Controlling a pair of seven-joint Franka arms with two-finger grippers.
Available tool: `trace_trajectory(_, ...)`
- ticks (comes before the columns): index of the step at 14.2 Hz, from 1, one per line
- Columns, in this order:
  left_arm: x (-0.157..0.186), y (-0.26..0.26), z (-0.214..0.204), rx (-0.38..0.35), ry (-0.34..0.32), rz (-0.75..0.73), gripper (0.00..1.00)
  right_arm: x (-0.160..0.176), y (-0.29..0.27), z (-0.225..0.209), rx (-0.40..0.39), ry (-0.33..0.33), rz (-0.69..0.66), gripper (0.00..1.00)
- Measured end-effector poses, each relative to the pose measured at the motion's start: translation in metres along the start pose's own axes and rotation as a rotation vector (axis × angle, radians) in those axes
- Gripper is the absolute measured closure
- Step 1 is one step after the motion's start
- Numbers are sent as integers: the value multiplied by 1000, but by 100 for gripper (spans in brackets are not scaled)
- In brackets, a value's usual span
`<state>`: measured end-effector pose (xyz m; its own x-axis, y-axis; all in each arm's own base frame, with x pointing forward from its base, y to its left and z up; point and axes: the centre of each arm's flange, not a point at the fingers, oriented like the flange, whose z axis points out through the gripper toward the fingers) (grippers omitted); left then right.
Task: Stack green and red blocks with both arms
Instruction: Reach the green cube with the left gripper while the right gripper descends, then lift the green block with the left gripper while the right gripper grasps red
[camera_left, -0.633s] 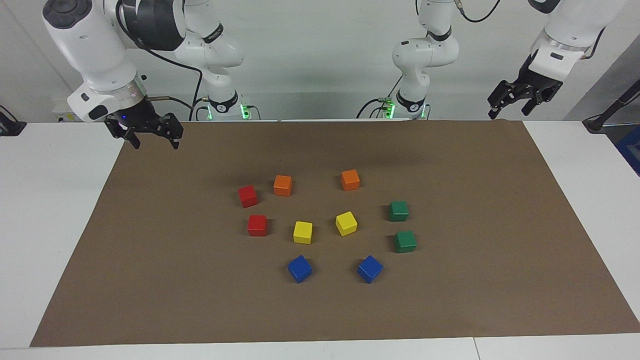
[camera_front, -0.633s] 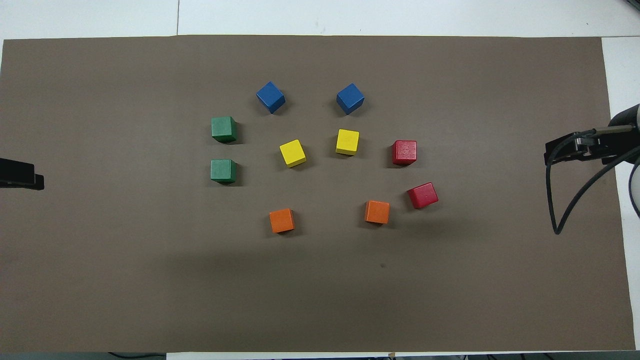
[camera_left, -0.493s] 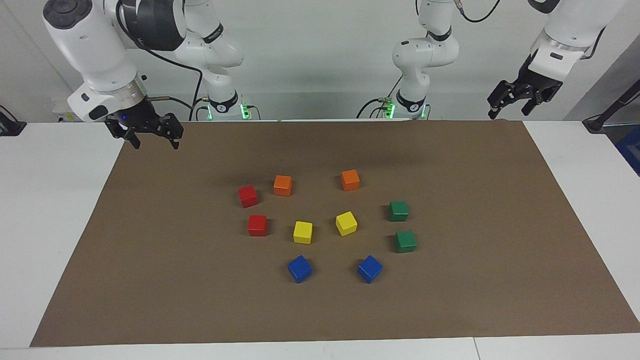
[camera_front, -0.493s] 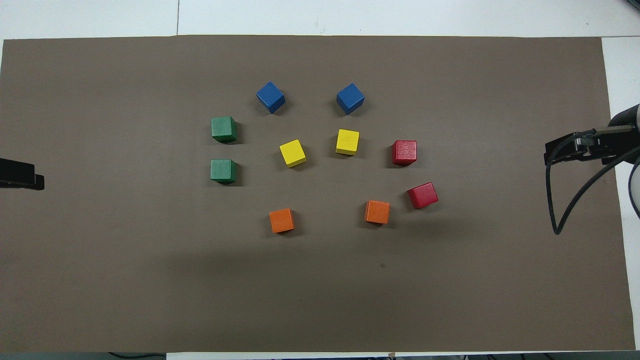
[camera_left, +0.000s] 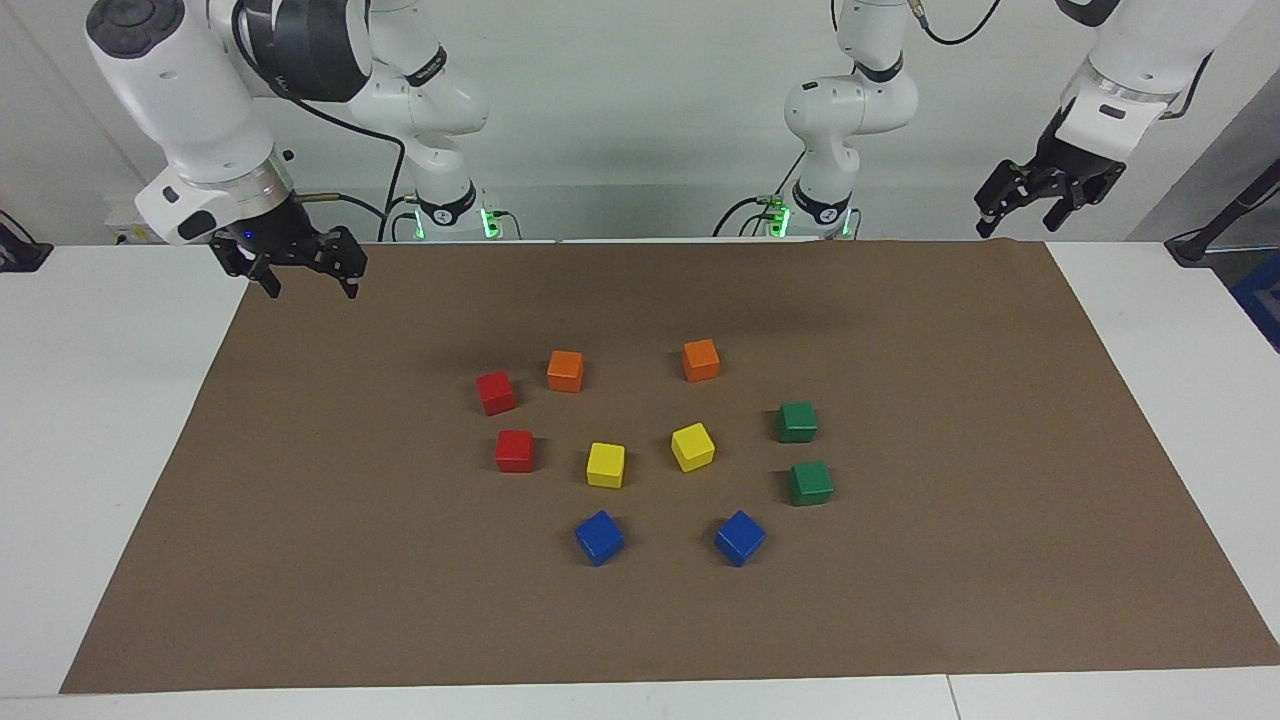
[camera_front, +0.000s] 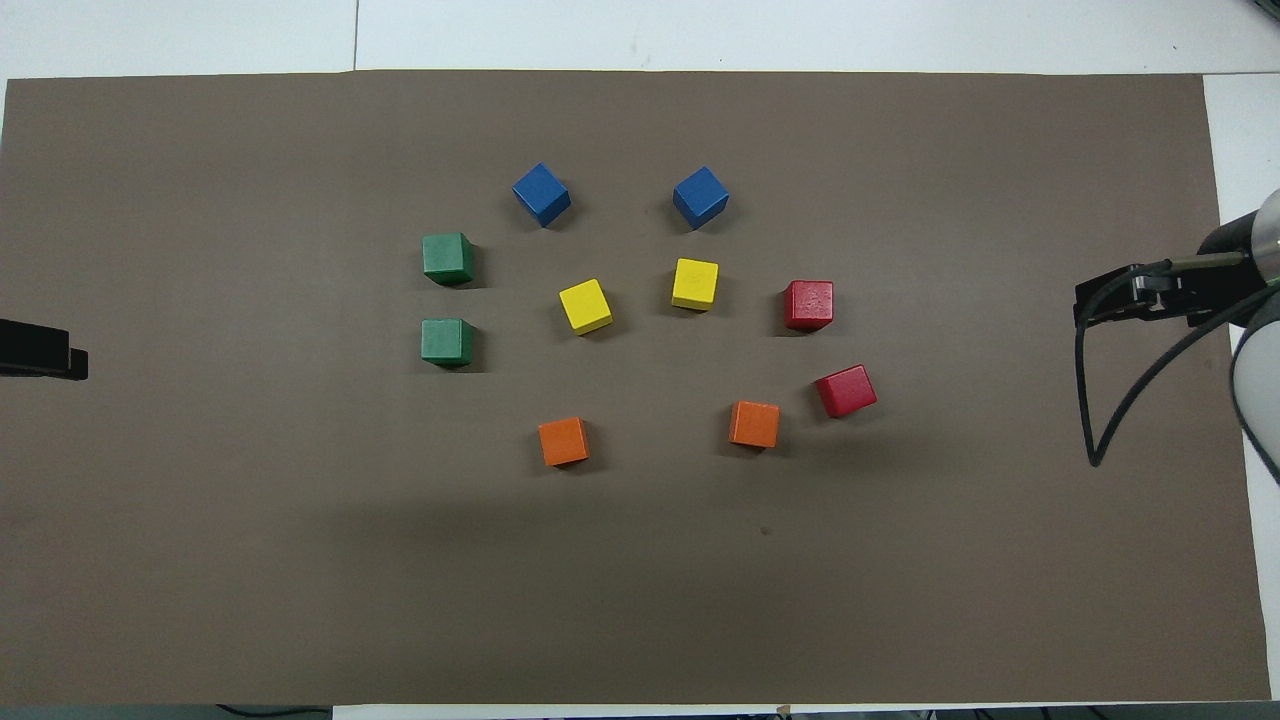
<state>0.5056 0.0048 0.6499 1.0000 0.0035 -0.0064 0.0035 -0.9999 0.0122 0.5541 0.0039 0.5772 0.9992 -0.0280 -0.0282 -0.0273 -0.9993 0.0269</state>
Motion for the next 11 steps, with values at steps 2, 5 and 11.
trace_trajectory(2, 0, 4, 11, 1, 7, 37, 0, -1, -33, 13, 3, 33, 4, 0)
trace_trajectory(5, 3, 38, 48, 4, 24, 108, 0, -2, -88, 34, 8, 53, 15, 0)
trace_trajectory(11, 16, 115, 150, -13, -5, 242, 0, 18, -133, 103, 26, 82, 36, 0)
